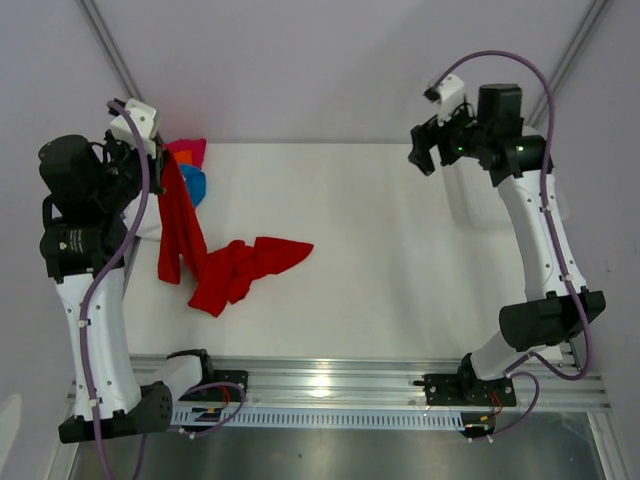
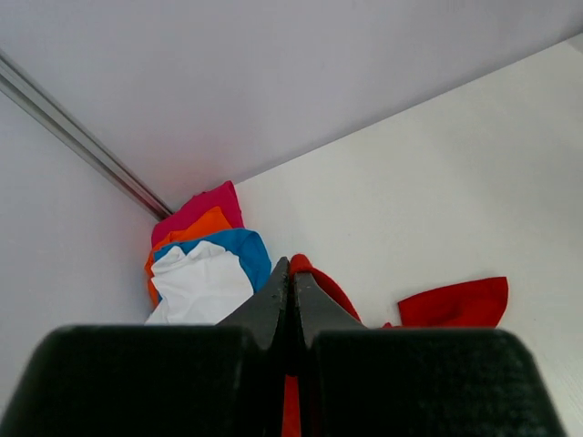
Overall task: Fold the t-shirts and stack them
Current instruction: Flatten the tshirt out
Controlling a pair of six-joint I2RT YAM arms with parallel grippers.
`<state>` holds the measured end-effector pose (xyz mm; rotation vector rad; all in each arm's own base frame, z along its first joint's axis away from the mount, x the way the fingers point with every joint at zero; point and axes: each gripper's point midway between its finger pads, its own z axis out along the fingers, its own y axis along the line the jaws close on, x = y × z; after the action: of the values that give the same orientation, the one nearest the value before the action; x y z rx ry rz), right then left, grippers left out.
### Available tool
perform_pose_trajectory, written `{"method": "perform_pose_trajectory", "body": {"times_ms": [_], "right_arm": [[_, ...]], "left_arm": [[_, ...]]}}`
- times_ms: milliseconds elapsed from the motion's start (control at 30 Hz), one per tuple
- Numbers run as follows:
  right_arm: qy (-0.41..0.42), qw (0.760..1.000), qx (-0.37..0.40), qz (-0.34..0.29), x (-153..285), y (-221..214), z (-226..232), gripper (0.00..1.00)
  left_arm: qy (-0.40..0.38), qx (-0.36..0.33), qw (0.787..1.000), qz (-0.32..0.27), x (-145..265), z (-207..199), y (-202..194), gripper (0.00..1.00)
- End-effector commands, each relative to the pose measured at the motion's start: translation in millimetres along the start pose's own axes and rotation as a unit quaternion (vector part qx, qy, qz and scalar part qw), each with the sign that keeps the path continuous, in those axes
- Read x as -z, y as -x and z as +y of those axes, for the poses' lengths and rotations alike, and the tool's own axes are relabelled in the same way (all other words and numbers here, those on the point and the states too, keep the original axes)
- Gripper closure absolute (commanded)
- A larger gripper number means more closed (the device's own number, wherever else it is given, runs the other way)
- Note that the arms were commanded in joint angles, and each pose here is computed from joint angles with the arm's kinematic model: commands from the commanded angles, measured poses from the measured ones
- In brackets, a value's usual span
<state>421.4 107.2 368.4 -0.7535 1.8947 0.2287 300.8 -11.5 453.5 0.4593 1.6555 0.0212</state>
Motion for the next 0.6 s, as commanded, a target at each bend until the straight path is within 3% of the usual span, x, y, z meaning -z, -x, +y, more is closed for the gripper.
{"method": "perform_pose_trajectory", "body": {"times_ms": [0, 33, 67, 167, 300, 567], "right_arm": [[0.156, 0.987, 0.042, 0.017, -28, -14, 101, 0.10], [0.169, 0.983, 0.075, 0.020, -31, -18, 125, 0.11], [0.208, 0.970, 0.122, 0.021, -36, -21, 179, 0.12], [0.224, 0.946, 0.225, 0.066, -62, -67, 249, 0.15], [0.155, 0.932, 0.315, 0.084, -108, -105, 277, 0.16], [0.214, 0.918, 0.331, 0.037, -150, -122, 326, 0.22]], "left_arm": [[0.009, -0.002, 1.000, -0.027, 11, 5, 26, 1.00], [0.013, -0.004, 1.000, -0.027, 13, 7, 29, 1.00], [0.017, -0.006, 0.999, -0.028, 14, 9, 32, 1.00], [0.039, -0.006, 0.999, -0.027, 16, 18, 35, 1.00], [0.062, 0.006, 0.998, -0.023, 15, 26, 35, 1.00], [0.038, 0.032, 0.999, 0.000, 4, 17, 15, 1.00]]}}
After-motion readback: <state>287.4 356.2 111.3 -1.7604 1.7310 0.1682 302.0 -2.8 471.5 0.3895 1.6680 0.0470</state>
